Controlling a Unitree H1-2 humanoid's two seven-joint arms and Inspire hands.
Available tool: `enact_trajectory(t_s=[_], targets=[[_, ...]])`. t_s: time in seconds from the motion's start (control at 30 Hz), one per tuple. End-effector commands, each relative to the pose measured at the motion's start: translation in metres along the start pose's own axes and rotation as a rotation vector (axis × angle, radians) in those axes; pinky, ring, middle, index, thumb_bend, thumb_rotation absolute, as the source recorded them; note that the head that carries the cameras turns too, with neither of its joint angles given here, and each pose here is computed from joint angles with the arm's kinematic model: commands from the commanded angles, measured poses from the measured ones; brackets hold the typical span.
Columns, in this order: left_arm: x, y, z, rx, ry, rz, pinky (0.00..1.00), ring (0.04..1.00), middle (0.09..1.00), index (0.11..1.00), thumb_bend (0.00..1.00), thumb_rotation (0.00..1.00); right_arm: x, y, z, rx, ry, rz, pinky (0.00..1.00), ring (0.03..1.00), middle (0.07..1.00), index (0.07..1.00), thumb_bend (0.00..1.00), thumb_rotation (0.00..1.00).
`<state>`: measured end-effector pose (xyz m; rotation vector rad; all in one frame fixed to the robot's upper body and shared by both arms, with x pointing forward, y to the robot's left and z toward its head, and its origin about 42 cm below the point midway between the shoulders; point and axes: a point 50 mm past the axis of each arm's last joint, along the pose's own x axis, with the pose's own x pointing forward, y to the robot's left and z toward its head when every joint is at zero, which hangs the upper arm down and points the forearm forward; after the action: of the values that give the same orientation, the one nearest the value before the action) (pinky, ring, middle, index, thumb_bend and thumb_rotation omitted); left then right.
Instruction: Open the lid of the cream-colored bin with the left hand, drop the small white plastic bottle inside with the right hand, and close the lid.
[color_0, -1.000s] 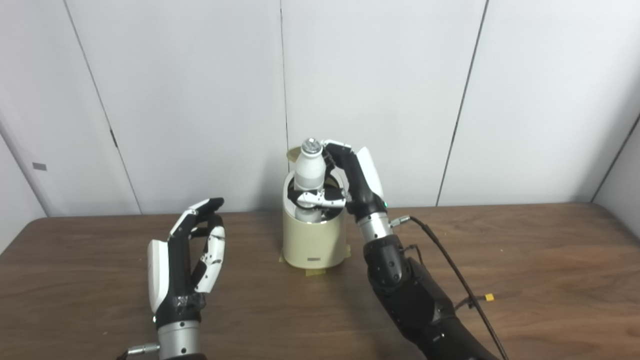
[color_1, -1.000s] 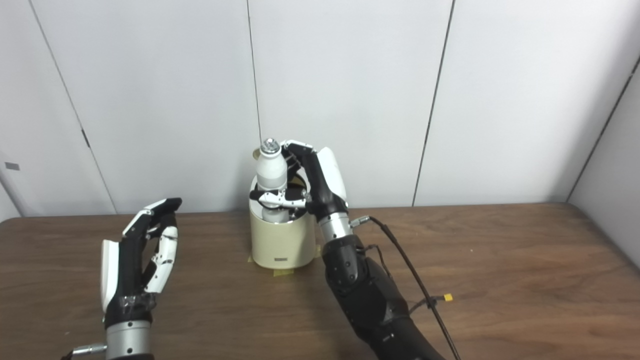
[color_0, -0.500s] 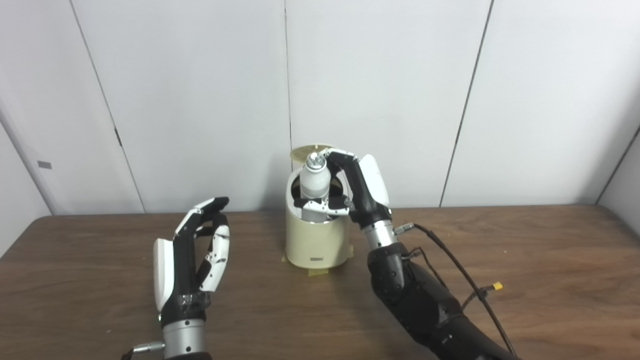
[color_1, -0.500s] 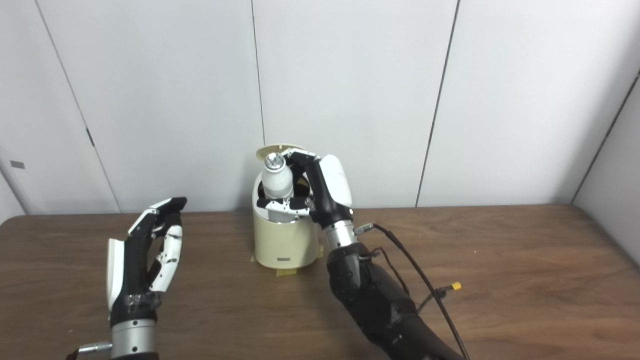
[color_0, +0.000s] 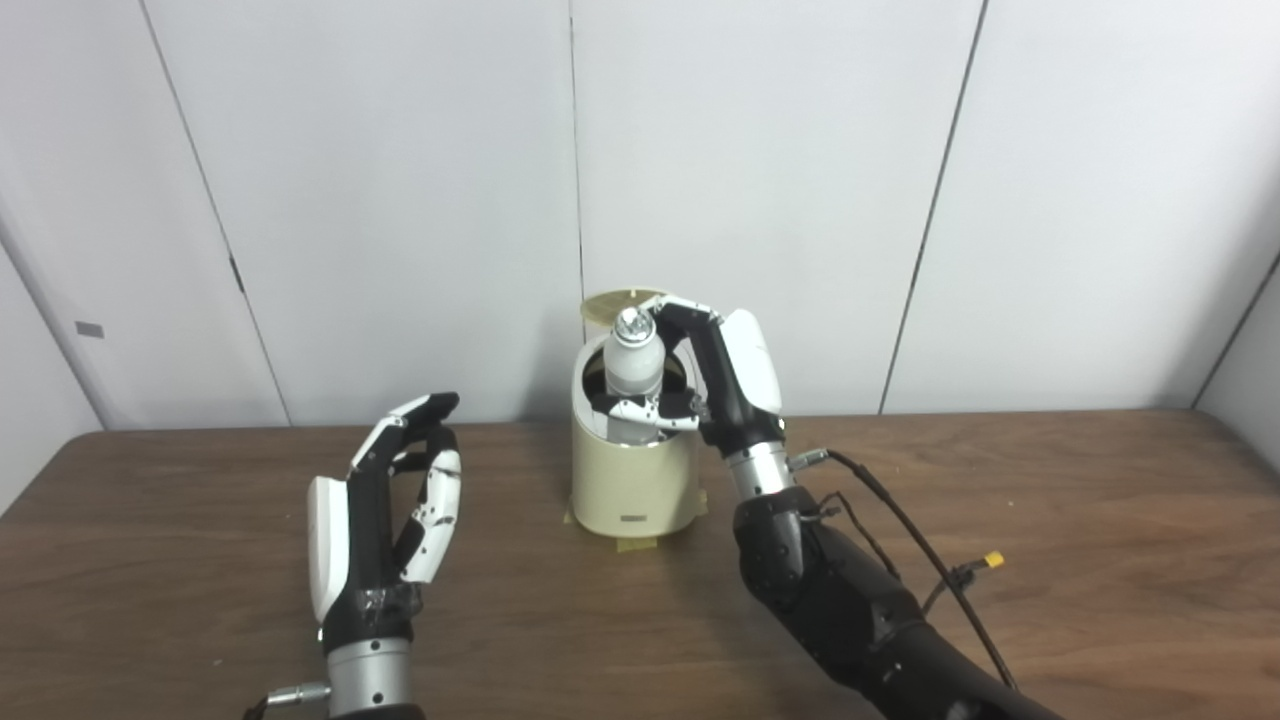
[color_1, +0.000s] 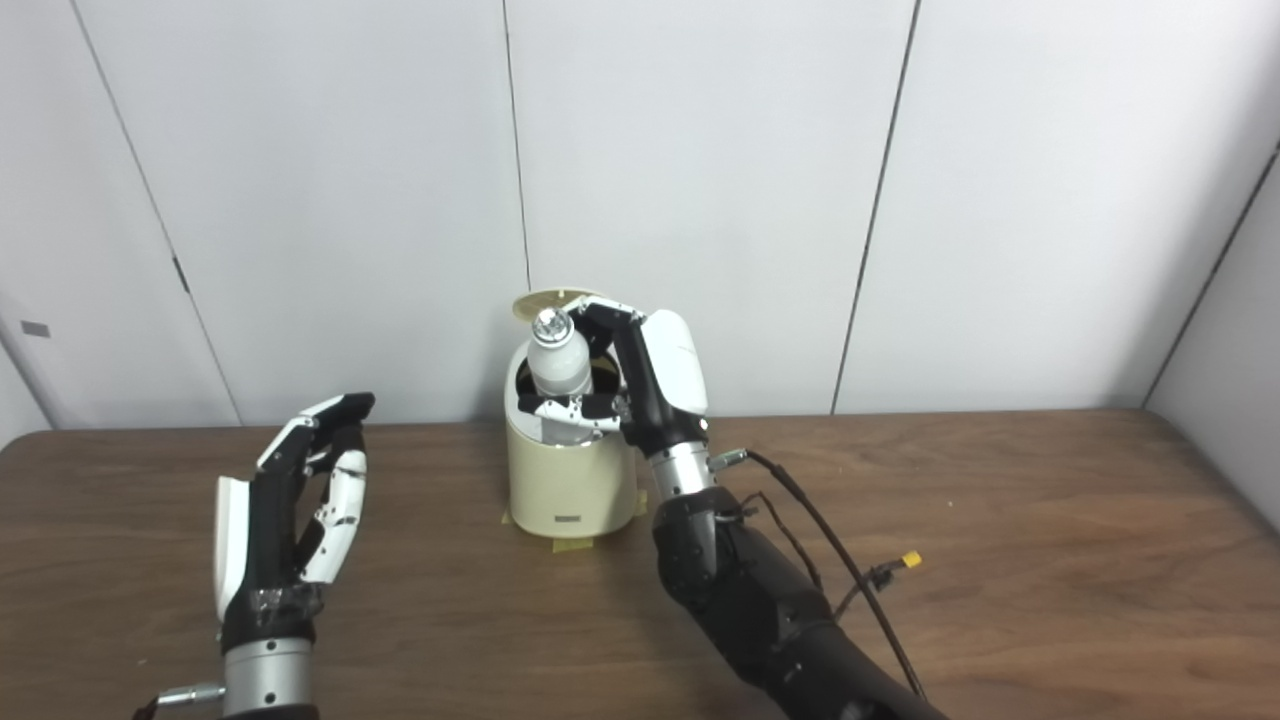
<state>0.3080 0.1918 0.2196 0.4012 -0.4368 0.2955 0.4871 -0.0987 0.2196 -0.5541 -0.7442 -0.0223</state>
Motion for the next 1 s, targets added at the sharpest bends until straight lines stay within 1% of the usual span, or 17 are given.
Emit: enact_trajectory(t_s=[0.0,0.07,0.37,0.73,0.87,0.97], targets=[[0.008,0.0,0.018,-0.028,-0.079,0.029,0.67,0.756,0.757,0.742,0.24,0.73,0.032,-0.011,0.017,0.009,-0.099,-0.051,0.4,0.476,0.485,0.467,0.52,0.0],[0.008,0.0,0.018,-0.023,-0.078,0.029,0.67,0.755,0.757,0.741,0.24,0.74,0.03,-0.011,0.015,0.003,-0.096,-0.046,0.4,0.473,0.487,0.467,0.52,0.0],[0.008,0.001,0.019,-0.03,-0.077,0.031,0.67,0.756,0.757,0.742,0.25,0.74,0.018,-0.01,0.005,-0.021,-0.075,-0.036,0.41,0.477,0.486,0.465,0.52,0.0],[0.009,0.001,0.02,-0.032,-0.082,0.035,0.67,0.755,0.757,0.738,0.25,0.74,0.013,-0.009,0.001,-0.026,-0.063,-0.038,0.42,0.481,0.484,0.464,0.52,0.0],[0.009,0.002,0.019,-0.024,-0.082,0.033,0.67,0.756,0.757,0.739,0.25,0.74,0.013,-0.009,0.001,-0.034,-0.067,-0.037,0.45,0.467,0.492,0.47,0.52,0.0],[0.009,0.002,0.019,-0.029,-0.079,0.032,0.67,0.756,0.758,0.741,0.25,0.73,0.012,-0.008,0.002,-0.036,-0.07,-0.042,0.49,0.537,0.496,0.481,0.53,0.0]])
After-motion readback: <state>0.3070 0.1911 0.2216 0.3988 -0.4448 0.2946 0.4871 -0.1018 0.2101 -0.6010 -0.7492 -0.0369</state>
